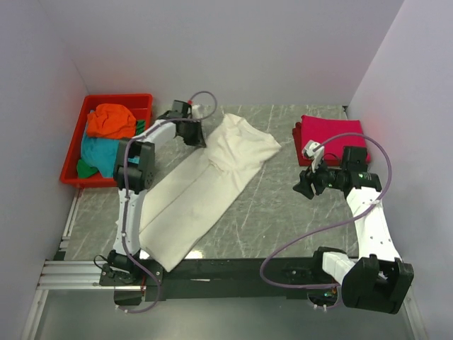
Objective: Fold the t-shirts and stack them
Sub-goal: Fold the tshirt
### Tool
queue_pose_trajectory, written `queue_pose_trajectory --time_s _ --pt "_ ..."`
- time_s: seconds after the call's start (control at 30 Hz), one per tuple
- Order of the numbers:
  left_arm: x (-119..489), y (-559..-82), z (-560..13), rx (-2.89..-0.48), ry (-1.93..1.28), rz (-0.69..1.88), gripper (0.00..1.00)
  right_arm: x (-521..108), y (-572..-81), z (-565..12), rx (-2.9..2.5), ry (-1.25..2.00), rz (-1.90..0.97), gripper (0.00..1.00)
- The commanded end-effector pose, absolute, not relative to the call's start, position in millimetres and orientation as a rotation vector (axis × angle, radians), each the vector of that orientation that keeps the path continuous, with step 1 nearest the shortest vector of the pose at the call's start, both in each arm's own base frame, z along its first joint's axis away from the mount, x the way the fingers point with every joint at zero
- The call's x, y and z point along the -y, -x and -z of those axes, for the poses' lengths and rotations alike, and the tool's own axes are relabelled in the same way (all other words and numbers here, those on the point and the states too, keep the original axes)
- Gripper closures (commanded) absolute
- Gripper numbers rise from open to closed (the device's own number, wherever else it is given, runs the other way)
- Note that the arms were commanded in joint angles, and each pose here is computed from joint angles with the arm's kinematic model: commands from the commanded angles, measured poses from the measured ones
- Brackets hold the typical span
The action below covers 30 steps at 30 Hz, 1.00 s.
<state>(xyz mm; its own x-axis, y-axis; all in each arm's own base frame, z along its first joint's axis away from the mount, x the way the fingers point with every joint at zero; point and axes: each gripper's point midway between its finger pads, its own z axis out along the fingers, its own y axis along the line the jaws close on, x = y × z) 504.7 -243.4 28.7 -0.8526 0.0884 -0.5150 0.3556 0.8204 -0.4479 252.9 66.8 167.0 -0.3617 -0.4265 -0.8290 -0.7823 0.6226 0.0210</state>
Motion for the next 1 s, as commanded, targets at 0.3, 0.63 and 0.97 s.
queue_pose_trajectory --time_s 0.3,0.63,0.97 --pt "195 -548 -231 -2.022 -0.151 0.469 0.34 -109 -310 -127 -2.162 0.781 -0.619 0.36" --pt "98 -408 -379 -1.556 0.030 0.246 0.01 -177 -420 -101 -2.376 0.077 -0.752 0.33" --pt "77 -309 -312 -1.616 -0.053 0.238 0.00 -185 -446 -44 -2.515 -0.158 -0.690 0.36"
